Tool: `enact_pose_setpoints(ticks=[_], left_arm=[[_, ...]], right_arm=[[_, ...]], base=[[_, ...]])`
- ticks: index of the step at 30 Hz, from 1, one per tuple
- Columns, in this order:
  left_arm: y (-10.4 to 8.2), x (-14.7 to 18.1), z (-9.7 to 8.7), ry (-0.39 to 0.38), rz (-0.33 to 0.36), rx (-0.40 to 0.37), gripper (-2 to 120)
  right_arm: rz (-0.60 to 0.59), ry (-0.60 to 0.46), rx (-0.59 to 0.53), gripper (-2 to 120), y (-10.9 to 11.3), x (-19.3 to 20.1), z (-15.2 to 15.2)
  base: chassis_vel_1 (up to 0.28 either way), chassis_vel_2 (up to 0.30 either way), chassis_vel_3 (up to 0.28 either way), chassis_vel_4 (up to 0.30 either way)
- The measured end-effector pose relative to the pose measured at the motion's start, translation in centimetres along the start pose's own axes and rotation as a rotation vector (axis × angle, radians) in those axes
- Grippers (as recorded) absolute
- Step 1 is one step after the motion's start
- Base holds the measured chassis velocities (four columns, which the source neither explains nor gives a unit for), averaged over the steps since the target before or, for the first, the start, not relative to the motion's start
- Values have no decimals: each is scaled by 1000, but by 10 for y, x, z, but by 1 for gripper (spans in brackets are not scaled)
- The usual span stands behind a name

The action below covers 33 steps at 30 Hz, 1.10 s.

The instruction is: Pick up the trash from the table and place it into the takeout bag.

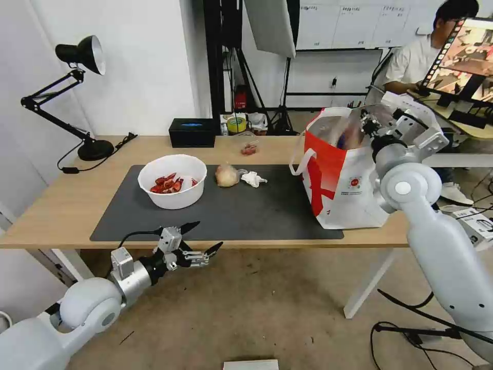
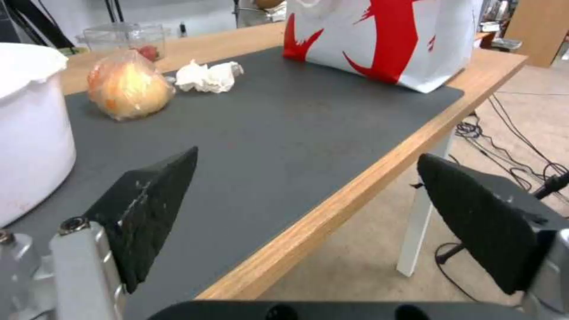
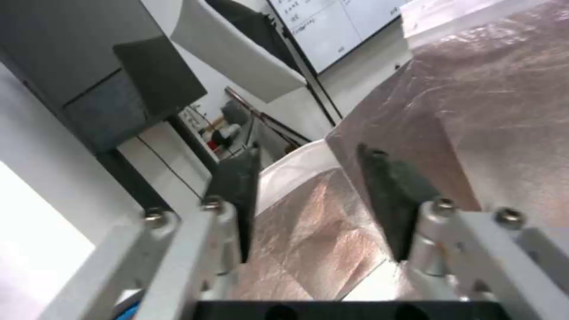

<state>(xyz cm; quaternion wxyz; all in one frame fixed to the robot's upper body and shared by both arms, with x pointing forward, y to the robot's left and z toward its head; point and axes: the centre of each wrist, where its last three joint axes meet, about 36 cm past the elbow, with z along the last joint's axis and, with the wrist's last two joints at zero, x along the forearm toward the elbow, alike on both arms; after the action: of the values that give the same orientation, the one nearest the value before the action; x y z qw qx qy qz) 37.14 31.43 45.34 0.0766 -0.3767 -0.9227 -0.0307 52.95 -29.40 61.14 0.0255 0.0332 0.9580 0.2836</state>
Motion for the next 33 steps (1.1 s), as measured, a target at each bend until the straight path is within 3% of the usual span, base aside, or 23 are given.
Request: enact_pose_setpoints(ticks=[8,12,15,21,24,33], left_arm=[[3,1,-3,-5,-6,-4,100],[3,2,-3,-4,-6,-4,100],[4,5,-2,-10,-14,-5,100],[7,9,2,-19,-29,-7,100],[8,11,4,-25,-35,-14,100],[12,17,10,-56,-39,-35,100]], right_arm=[[-53,17,18,73,4,5,-3],[-136,1,79,86,11,14,-1],[-291,-25,187,99,21,30,0],[-491,7,300,100,24,56,6],[-640,91,413,100,11,96,27],[-675,161,533,100,-14,153,72]], base=[[0,0,0,0],[0,0,0,0],[0,0,0,0],[0,0,0,0],[0,0,0,0],[0,0,0,0]])
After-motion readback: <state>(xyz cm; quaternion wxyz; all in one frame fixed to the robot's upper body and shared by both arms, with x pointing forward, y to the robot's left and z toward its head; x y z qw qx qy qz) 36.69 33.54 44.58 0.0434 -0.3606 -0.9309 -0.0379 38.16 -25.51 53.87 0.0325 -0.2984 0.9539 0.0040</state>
